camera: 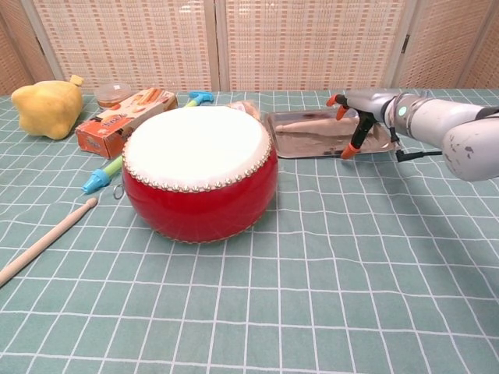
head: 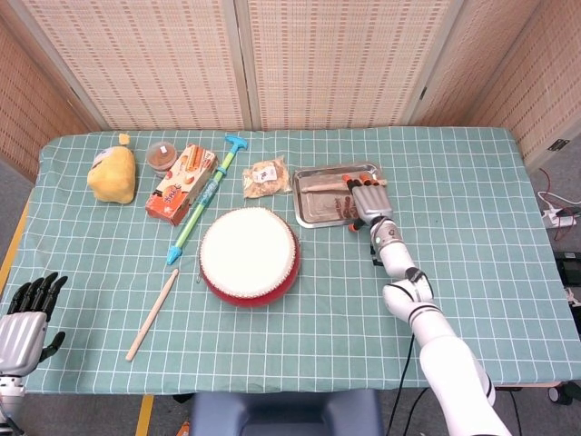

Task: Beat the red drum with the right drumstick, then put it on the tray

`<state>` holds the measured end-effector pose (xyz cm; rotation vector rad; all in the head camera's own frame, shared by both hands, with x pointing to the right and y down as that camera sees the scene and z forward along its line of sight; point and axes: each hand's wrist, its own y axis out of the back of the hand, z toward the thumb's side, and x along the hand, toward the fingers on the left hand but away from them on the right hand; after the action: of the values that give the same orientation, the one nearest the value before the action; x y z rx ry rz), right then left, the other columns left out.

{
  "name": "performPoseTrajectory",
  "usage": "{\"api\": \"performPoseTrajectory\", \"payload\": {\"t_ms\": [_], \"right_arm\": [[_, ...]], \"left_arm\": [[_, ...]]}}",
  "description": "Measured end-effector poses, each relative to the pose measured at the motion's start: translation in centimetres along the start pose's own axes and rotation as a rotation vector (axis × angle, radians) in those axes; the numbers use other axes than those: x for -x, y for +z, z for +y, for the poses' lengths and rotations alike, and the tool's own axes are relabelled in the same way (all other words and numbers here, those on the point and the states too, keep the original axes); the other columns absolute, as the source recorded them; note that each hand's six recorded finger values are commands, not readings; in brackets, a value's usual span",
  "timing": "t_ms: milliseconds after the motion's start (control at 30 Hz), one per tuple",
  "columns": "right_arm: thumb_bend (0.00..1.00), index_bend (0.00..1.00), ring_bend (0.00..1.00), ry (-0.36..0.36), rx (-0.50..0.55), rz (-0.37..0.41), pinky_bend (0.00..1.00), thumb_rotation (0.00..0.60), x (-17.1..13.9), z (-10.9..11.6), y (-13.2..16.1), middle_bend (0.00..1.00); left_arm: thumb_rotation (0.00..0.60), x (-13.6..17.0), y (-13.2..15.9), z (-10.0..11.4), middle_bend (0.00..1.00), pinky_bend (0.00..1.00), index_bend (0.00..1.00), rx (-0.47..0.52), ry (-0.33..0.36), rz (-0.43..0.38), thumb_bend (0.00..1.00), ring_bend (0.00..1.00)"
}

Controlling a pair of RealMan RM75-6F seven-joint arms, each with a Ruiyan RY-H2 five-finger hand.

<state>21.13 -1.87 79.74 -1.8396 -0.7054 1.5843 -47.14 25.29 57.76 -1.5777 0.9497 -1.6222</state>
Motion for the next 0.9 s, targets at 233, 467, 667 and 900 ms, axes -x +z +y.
{"api": "performPoseTrajectory", "payload": {"t_ms": [233,467,667,900], "right_arm": [[0.24,0.26,0.14,-0.110,0.031,0.052,0.25,0.600,-1.0,1.6,-0.6,0.16],[0.34,0.31,0.17,-0.272,0.073,0.131,0.29,0.600,-4.3,4.4,-3.3,0.19],[0.34,0.29,0.16,-0.300,0.111,0.163,0.29,0.600,-9.1,5.3,-5.6,0.19],[0.34,0.22,0.14,-0.311,0.130,0.099,0.27,0.600,-18.6,5.7,-10.0,0.19]], "left_arm": [[0.600,-0.5,0.1,0.4,0.00,0.00,0.00,0.002,0.020,-0.011,0.26,0.00],[0.600,-1.2,0.6,1.0,0.00,0.00,0.00,0.010,0.048,-0.029,0.26,0.00],[0.600,-1.5,1.5,1.5,0.00,0.00,0.00,0.013,0.069,-0.053,0.25,0.00],[0.600,-2.1,2.8,2.0,0.00,0.00,0.00,0.008,0.085,-0.082,0.25,0.00]]}}
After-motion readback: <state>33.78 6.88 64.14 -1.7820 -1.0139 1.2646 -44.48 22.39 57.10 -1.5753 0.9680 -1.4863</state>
